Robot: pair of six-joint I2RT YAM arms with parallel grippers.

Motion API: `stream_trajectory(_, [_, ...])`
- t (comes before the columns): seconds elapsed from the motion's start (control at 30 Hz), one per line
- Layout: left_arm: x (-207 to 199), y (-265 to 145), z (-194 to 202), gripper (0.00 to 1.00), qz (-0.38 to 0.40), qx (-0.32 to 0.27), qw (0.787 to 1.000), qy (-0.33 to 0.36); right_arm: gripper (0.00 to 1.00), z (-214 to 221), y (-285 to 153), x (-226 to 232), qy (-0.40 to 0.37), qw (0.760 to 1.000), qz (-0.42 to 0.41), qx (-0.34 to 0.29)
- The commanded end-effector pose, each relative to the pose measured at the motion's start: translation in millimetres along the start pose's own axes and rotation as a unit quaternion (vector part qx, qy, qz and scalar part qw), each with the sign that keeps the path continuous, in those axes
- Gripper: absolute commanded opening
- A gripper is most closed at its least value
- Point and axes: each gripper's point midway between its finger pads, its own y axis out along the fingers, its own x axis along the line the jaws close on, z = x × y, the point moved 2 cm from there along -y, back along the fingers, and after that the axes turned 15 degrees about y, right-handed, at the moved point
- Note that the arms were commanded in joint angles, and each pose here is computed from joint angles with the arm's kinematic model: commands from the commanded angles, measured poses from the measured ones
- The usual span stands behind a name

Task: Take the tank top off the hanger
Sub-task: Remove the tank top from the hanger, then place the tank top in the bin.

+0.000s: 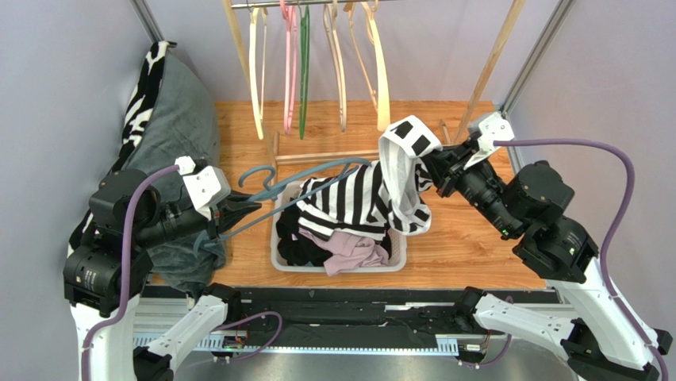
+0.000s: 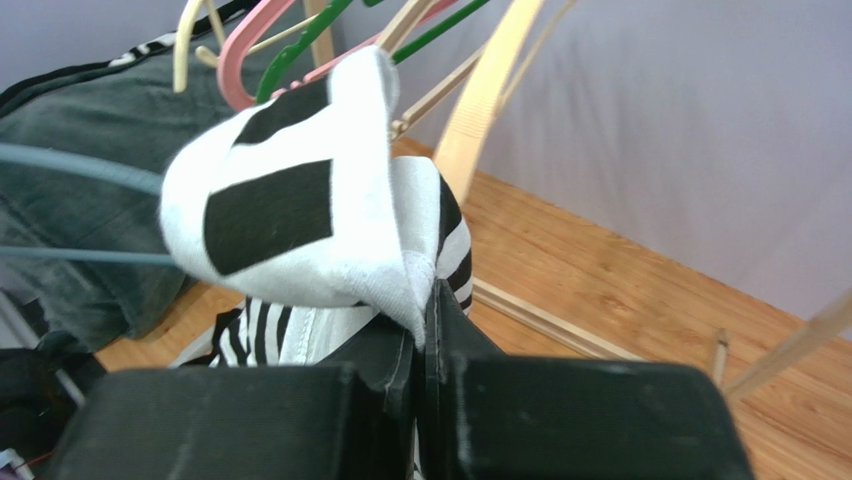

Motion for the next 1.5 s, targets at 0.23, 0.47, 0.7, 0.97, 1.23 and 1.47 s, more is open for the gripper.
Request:
stream_trajectory(0.23, [25, -50, -76, 0.00, -0.119, -0.067, 0.988, 0.068, 0.00, 47, 6, -3, 0.006, 0.998, -0.011, 0.054])
stream_trajectory(0.47, [58, -56, -88, 0.00, -0.191, -0.059, 0.978, 0.065, 0.00, 75, 22, 42, 0.072, 0.984, -0.133, 0.097])
stream_trajectory(0.7, [61, -54, -101, 0.00, -0.189, -0.081, 0.977, 0.051, 0.00, 109, 64, 85, 0.093, 0.967, -0.217, 0.099])
stream_trajectory(0.97, [61, -45, -95, 0.00, -0.169, -0.076, 0.981, 0.050, 0.00, 154, 125, 120, 0.085, 0.951, -0.259, 0.144])
stream_trajectory(1.23, [50, -46, -98, 0.00, -0.146, -0.082, 0.984, 0.056, 0.00, 238, 153, 88, 0.090, 0.964, -0.184, 0.171])
stream_trajectory(1.47, [47, -40, -99, 0.00, -0.118, -0.087, 0.987, 0.057, 0.00, 320, 147, 58, 0.158, 0.954, -0.105, 0.233])
